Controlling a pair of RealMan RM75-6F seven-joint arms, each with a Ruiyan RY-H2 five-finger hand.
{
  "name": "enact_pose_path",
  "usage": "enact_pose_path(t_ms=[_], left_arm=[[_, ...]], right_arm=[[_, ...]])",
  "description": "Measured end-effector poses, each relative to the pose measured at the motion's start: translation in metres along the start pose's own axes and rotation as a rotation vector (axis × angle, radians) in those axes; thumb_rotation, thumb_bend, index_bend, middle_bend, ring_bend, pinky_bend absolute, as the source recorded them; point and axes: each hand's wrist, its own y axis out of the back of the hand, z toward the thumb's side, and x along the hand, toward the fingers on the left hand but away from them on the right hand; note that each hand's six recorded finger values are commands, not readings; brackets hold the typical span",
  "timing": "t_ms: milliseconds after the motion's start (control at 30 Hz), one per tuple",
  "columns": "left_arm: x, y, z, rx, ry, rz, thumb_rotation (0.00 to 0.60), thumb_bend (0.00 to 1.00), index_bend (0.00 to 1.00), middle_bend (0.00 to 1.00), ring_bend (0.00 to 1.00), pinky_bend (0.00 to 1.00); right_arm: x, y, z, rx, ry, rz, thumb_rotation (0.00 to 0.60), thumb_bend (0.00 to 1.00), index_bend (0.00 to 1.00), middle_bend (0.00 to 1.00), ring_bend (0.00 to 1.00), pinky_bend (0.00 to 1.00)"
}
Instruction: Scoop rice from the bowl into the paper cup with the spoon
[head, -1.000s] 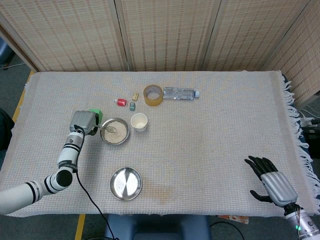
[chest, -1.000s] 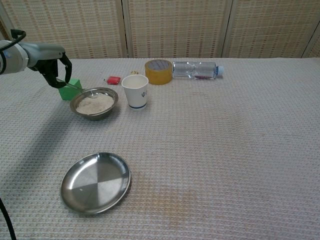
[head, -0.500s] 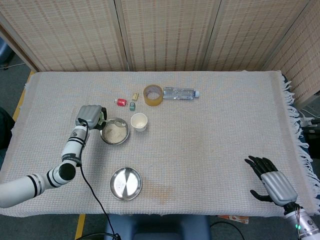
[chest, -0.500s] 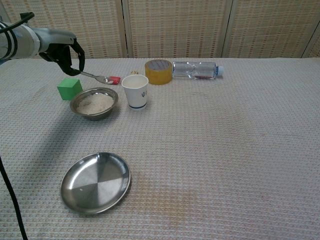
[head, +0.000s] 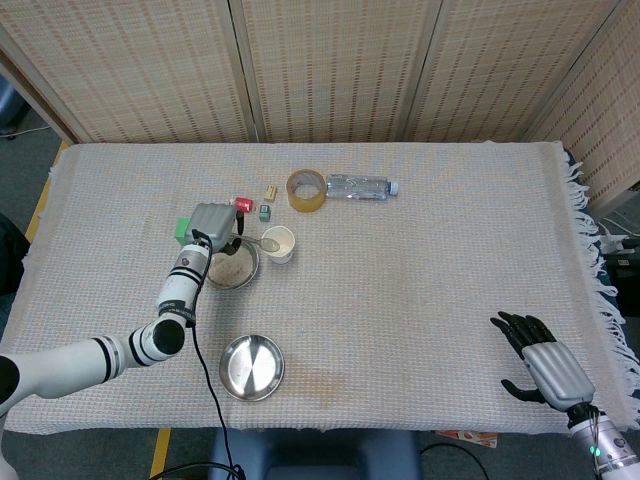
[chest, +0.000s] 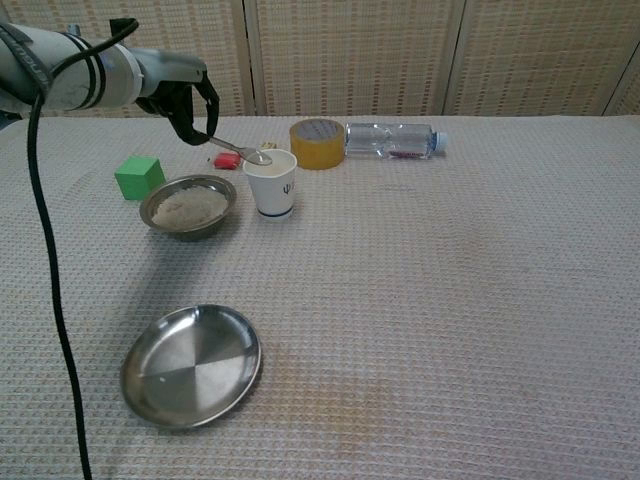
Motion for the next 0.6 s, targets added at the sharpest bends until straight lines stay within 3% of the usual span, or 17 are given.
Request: enact_pose_path(t_ms=[200, 367, 600], left_arm=[[0.008, 0.0, 0.0, 0.034, 0.018, 0.022, 0.6, 0.41, 0.95, 1.0, 1.0, 1.0], [0.008, 0.0, 0.007, 0.098, -0.015, 0.072, 0.6, 0.41, 0.95, 1.0, 1.0, 1.0], [0.007, -0.011, 0.023, 0.34, -0.065, 0.219, 0.6, 0.41, 0.95, 1.0, 1.0, 1.0]], right_arm=[[-0.002, 0.0, -0.002, 0.0, -0.011, 0.004, 0.6, 0.17, 0.0, 0.0, 0.0, 0.0], [-0.003, 0.001, -0.008, 0.003, -0.044, 0.004, 0.6, 0.17, 0.0, 0.0, 0.0, 0.0], [0.001, 0.006, -0.01, 0.003, -0.059, -0.01, 0.6, 0.17, 0.0, 0.0, 0.0, 0.0]])
